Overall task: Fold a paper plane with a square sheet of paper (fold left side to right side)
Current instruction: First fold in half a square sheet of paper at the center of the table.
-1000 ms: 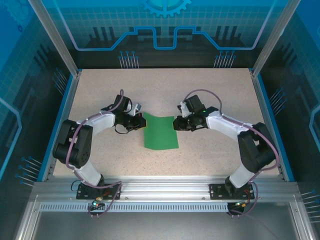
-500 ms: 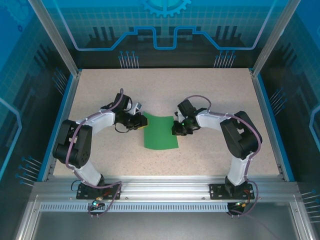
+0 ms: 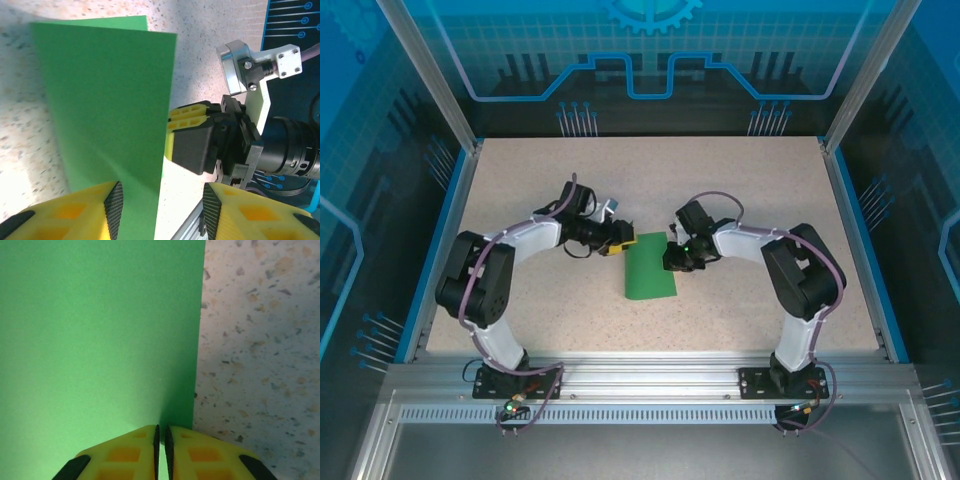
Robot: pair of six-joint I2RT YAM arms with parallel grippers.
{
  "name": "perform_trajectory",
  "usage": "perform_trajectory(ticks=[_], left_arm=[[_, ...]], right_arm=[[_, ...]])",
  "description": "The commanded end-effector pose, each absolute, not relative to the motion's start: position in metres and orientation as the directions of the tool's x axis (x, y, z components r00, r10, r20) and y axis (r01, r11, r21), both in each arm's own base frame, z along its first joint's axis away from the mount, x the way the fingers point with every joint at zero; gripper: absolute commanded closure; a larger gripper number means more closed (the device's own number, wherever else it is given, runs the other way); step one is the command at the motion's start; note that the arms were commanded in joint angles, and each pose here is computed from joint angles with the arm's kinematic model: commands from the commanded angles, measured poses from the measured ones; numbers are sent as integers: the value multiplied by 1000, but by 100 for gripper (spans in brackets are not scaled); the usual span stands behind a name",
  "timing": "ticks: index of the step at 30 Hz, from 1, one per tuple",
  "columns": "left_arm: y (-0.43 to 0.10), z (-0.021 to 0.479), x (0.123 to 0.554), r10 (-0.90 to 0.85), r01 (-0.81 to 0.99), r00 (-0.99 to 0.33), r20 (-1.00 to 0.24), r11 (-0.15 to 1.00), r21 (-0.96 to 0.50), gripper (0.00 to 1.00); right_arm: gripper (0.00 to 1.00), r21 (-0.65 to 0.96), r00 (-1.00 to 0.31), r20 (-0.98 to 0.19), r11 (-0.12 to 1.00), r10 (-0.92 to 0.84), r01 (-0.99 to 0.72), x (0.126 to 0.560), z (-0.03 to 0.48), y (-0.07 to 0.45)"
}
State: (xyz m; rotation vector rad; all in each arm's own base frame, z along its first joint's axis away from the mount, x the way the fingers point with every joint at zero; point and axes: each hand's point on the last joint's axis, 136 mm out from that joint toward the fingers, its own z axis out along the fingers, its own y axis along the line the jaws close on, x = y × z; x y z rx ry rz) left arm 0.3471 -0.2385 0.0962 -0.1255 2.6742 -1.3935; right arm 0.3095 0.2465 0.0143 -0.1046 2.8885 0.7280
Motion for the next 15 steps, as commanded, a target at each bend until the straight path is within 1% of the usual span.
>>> perform_trajectory(ticks=[1,3,5,8,12,15], left_arm=[[-252,101,356,-121,-18,-991,-56,538,-843,52],[-256,97,359,-118,-22,-992,-49,538,-843,54],[-257,93,361,-122,-28,-991,-46,544,-838,58],[-257,87,365,-135,-37,-990,-47,561,-827,68],[-257,81,365,-140,-44,-989,-47,581,-813,82],[-257,77,364,-138,-47,-989,-44,595,-802,89]], right_arm=[[83,507,-981,-192,855,-11,-109,308,22,250],[81,521,-974,-225,845,0,-120,311,31,249],[80,529,-966,-258,839,15,-128,315,41,246],[68,555,-949,-312,819,40,-147,320,60,241],[57,637,-922,-379,744,72,-204,325,93,247],[48,695,-927,-370,678,54,-238,316,101,257]])
